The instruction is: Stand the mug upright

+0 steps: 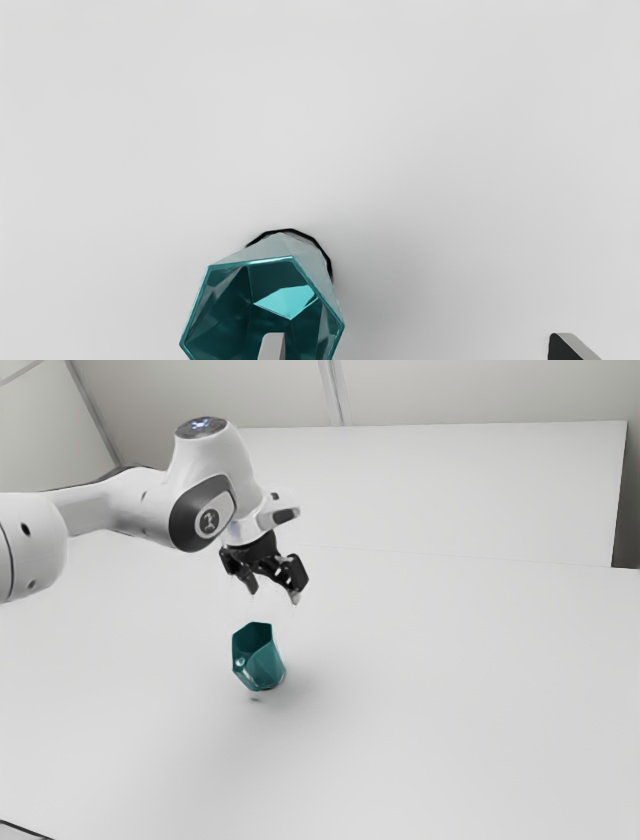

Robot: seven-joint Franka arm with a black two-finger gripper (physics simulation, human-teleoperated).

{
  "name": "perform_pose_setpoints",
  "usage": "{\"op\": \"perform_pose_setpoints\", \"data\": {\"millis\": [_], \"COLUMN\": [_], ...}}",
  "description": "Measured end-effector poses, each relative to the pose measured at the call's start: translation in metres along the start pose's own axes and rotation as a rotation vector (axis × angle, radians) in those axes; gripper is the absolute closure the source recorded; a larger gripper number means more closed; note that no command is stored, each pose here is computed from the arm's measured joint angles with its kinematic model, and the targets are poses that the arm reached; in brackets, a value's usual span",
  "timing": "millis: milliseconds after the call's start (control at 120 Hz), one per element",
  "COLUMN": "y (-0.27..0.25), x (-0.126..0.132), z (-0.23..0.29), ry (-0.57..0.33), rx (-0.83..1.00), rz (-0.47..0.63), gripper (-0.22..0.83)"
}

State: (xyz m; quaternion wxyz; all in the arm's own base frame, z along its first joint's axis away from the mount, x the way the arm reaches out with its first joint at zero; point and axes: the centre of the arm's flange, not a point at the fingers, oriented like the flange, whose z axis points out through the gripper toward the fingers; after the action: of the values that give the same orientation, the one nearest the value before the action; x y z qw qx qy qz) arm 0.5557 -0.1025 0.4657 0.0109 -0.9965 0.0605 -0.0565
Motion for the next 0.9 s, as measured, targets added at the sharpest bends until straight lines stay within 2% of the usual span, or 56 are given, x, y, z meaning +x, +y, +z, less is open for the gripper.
{"op": "perform_pose_setpoints", "data": {"millis": [108,317,475,900], "y": [0.006,-0.016,-0.035,-0.027], "x": [0.025,0.04,0.038,0.032], "z": [-0.046,-0.1,-0.108,-0.105], "ry": [0.025,0.014,-0.036,-0.098], "rx": [-0.029,-0.038,-0.034,-0.03], "rz": [-0.007,-0.051,-0.084,-0.076], "gripper": [0.02,0.01,0.0,0.0]}}
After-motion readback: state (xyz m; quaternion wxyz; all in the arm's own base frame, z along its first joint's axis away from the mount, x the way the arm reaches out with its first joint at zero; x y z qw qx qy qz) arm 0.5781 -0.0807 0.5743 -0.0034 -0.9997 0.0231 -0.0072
